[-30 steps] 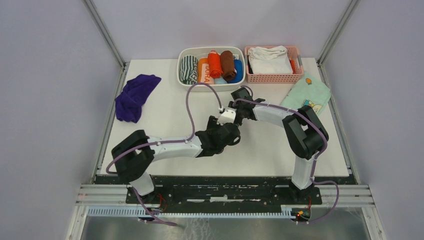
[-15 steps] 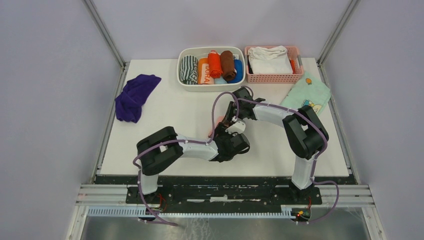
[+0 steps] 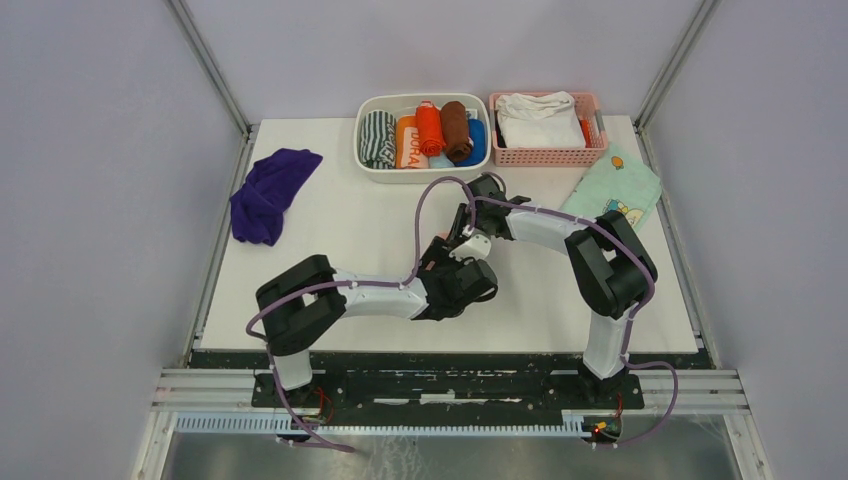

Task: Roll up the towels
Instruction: Roll the towel at the center of the board.

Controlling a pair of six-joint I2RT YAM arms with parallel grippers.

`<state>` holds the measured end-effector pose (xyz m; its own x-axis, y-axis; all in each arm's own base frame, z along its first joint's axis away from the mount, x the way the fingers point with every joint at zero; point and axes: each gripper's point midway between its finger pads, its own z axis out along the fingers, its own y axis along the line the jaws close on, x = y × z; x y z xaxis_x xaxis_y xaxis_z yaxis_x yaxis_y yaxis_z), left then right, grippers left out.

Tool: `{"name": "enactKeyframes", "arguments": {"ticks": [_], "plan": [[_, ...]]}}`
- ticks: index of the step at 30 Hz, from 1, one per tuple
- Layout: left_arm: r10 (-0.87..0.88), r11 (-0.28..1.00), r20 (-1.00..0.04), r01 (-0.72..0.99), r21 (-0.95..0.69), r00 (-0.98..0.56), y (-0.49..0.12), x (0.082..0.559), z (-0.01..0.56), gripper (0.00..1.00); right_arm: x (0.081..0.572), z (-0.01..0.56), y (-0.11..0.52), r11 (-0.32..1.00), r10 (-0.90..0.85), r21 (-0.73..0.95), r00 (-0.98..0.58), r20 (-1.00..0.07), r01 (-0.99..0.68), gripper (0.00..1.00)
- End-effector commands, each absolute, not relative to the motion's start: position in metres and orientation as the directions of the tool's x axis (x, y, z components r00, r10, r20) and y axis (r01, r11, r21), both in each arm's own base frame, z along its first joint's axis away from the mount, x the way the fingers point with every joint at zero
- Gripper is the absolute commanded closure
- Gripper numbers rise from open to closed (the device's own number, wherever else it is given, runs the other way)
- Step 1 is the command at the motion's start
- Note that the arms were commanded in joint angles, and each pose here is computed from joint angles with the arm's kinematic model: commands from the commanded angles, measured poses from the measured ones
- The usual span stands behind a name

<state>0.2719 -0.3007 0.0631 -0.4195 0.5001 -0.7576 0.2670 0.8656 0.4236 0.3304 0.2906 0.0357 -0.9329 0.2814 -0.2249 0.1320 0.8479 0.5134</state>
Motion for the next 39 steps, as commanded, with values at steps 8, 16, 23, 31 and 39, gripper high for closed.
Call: {"name": "enactKeyframes", "arguments": {"ticks": [8,16,23,31,39], "plan": [[0.466,0.877,-0.763,0.348,0.331,-0.448,-0.303,0.277,0.062,0.16,0.323,0.029,0.287,0.865,0.257,0.486,-0.944,-0.209,0.128,0.70],[0.425,0.889,-0.753,0.386,0.245,-0.502,-0.298,0.277,0.050,0.22,0.322,0.028,0.287,0.863,0.259,0.489,-0.944,-0.205,0.130,0.70],[0.407,0.895,-0.748,0.394,0.211,-0.524,-0.296,0.280,0.045,0.29,0.323,0.028,0.289,0.861,0.254,0.493,-0.945,-0.204,0.125,0.71],[0.414,0.885,-0.742,0.422,0.195,-0.527,-0.303,0.279,0.043,0.44,0.321,0.027,0.290,0.859,0.245,0.498,-0.949,-0.198,0.117,0.71],[0.365,0.905,-0.761,0.398,0.153,-0.537,-0.298,0.280,0.060,0.81,0.326,0.041,0.299,0.843,0.205,0.536,-0.951,-0.233,0.050,0.67]]}}
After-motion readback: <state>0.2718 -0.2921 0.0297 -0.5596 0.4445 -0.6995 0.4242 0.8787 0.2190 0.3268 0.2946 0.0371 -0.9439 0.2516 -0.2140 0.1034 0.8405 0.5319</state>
